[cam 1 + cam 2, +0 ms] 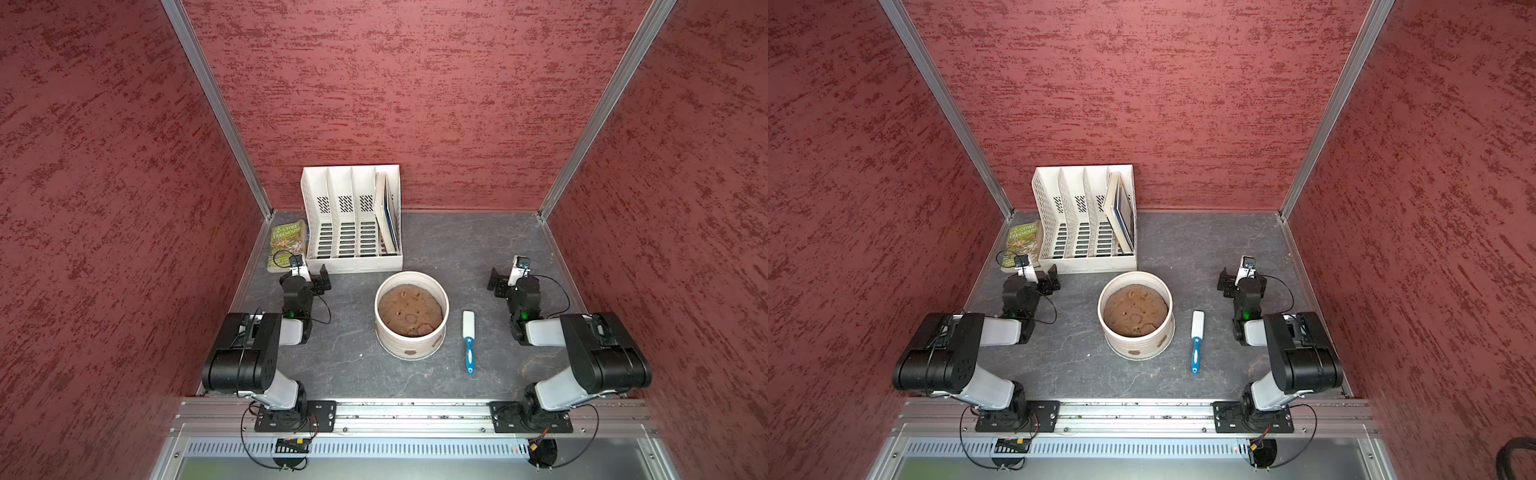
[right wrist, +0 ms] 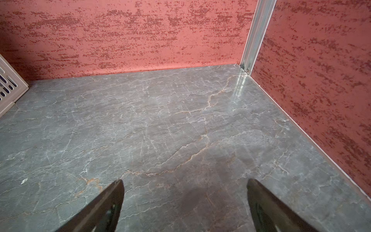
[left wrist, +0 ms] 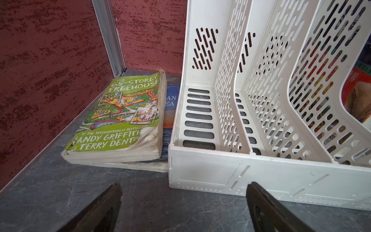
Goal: Scrub the dried mud off the ceramic pot
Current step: Pick up the brush from the center of the board.
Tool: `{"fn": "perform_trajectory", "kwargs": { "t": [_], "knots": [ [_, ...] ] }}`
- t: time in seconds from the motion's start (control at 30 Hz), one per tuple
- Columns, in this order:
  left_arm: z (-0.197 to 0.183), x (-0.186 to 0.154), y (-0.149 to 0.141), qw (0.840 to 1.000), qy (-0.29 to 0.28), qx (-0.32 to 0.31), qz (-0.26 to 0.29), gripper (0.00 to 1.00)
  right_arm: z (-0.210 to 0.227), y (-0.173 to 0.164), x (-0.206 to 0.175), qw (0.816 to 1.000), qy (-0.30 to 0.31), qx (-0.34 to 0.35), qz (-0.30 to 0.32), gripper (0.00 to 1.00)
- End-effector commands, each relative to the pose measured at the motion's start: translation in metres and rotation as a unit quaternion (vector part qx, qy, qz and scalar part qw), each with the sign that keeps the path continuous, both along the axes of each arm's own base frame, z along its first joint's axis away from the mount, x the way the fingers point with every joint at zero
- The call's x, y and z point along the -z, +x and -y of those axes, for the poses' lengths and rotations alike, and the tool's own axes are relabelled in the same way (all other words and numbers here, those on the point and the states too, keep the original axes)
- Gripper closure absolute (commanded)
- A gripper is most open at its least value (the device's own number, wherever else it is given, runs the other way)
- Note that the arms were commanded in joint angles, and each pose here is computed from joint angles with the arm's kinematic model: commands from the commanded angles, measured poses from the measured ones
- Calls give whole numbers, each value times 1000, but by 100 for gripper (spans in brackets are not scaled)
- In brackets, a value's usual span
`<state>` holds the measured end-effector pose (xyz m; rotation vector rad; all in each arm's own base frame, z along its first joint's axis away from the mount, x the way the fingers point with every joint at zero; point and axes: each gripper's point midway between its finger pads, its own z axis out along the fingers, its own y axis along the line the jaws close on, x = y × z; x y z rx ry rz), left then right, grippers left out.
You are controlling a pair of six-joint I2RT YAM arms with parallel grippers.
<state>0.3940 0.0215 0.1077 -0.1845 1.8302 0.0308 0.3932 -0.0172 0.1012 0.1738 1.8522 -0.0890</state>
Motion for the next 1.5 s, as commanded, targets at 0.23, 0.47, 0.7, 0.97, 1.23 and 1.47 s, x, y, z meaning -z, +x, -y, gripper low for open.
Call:
{"fn": "perform_trajectory", "kwargs": {
  "t": [0.23,0.47,0.7,0.97,1.23,1.47],
  "knots": [
    [1,-10,5,1000,5,5,14,0,-1,7,-16,1000,-3,-5,26,1],
    [1,-9,5,1000,2,6,11,0,-1,7,-17,1000,-3,-5,27,1],
    [-43,-102,14,992,-16,-121,-16,0,9,-2,-119,995,57,76,-28,1],
    [82,-146,3,980,-185,25,-73,11,-8,-64,-58,908,222,215,-285,3],
    [211,-157,-58,954,-193,204,-103,11,-31,-156,-60,890,189,208,-359,21],
    [223,-177,-59,945,-211,227,-105,12,-90,-212,-50,892,156,83,-415,24]
  ]
}}
